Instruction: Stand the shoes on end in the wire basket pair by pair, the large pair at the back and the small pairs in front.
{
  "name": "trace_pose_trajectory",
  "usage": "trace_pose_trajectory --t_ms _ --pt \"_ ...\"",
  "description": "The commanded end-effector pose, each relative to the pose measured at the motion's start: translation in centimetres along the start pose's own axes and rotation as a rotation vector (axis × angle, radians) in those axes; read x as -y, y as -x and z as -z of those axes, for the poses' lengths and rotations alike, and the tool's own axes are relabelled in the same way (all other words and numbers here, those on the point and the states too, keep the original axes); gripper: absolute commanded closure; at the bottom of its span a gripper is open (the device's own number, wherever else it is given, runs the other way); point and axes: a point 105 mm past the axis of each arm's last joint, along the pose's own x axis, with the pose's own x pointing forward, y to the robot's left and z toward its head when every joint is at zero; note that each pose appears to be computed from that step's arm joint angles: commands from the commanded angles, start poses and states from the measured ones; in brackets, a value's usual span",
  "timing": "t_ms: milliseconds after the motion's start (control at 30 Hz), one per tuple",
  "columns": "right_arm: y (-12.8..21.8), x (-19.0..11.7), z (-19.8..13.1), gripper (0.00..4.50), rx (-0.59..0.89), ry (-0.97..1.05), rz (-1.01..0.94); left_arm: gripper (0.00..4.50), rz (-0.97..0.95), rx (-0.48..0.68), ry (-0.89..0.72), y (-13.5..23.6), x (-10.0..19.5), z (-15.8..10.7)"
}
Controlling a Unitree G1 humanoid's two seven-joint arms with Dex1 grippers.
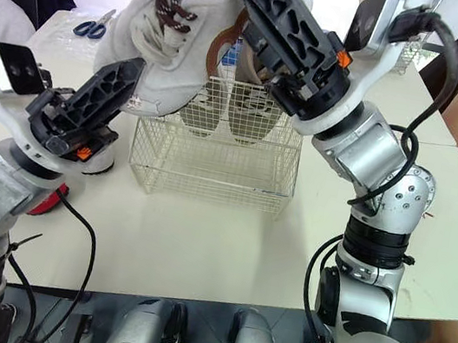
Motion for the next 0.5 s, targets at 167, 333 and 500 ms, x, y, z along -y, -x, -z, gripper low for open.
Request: trace_pose_trajectory --t_ms 167,333,500 --pt "-1.1 -1.4 0.5 3.37 -0.044 0.058 -0.063 3.72 0.007 -0.004 -0.022 0.0 0.0 0.0" --pt "-1.0 -1.7 0.0 4.0 -0.081 0.124 -0.068 2.7 -0.041 -0.077 -0.049 0.5 -0.8 0.9" --pt "-0.3 -1.8 -2.9 4.0 -0.178 0.33 -0.054 0.05 -0.135 -0.268 -0.209 1.6 -1.8 1.9"
